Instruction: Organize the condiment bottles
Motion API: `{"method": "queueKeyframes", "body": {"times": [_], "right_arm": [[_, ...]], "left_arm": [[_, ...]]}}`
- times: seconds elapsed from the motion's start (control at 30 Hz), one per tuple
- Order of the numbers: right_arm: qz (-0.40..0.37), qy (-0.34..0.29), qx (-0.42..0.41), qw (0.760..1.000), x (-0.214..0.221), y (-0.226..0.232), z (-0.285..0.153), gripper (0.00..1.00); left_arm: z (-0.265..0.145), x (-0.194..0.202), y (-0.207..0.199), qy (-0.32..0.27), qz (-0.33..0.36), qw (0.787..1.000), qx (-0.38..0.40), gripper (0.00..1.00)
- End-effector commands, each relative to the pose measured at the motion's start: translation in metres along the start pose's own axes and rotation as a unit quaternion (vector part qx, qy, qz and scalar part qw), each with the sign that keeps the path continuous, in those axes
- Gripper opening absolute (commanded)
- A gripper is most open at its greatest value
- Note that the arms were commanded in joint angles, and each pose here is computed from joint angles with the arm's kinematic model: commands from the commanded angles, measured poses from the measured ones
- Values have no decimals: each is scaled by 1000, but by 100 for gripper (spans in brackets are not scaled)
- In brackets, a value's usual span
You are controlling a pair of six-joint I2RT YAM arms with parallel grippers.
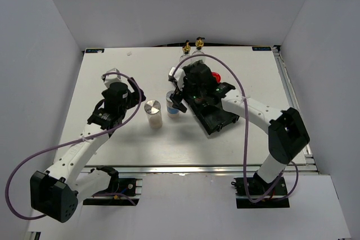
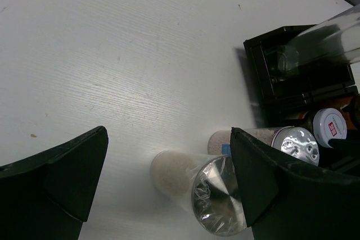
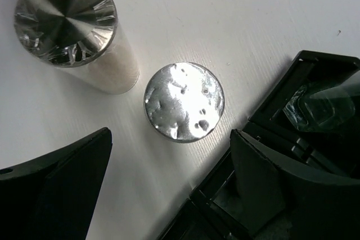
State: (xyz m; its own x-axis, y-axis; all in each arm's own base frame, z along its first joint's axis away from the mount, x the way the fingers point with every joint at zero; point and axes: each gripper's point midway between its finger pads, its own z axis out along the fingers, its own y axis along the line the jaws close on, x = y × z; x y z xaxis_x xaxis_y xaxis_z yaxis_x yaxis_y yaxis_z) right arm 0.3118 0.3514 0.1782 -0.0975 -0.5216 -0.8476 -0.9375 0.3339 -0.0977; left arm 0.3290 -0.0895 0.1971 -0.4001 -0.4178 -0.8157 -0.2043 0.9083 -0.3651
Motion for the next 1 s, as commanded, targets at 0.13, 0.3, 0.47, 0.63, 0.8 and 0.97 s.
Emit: {"method": "queueKeyframes", "body": {"times": [0.13, 0.3, 0.47, 0.63, 0.8, 0.97], "right_arm": [[9, -8, -2, 1000, -21, -12, 20, 89], [12, -3, -18, 1000, -18, -10, 35, 89], [23, 1, -23, 999, -16, -9, 42, 66], [27, -7, -7, 1000, -22, -13, 34, 27], [39, -45, 5, 998, -46, -3, -5, 11], [55, -120, 100, 986, -80, -14, -76, 8]], "left_arm": [[-9, -3, -3, -3, -5, 1000, 15, 98], [-8, -1, -3, -2, -5, 1000, 15, 98], [-9, -5, -3, -9, -7, 1000, 14, 98], [-8, -7, -5, -16, -9, 1000, 20, 98], [-8, -12, -11, -25, -13, 999, 32, 98], [-7, -10, -22, -17, -14, 998, 58, 98]]}}
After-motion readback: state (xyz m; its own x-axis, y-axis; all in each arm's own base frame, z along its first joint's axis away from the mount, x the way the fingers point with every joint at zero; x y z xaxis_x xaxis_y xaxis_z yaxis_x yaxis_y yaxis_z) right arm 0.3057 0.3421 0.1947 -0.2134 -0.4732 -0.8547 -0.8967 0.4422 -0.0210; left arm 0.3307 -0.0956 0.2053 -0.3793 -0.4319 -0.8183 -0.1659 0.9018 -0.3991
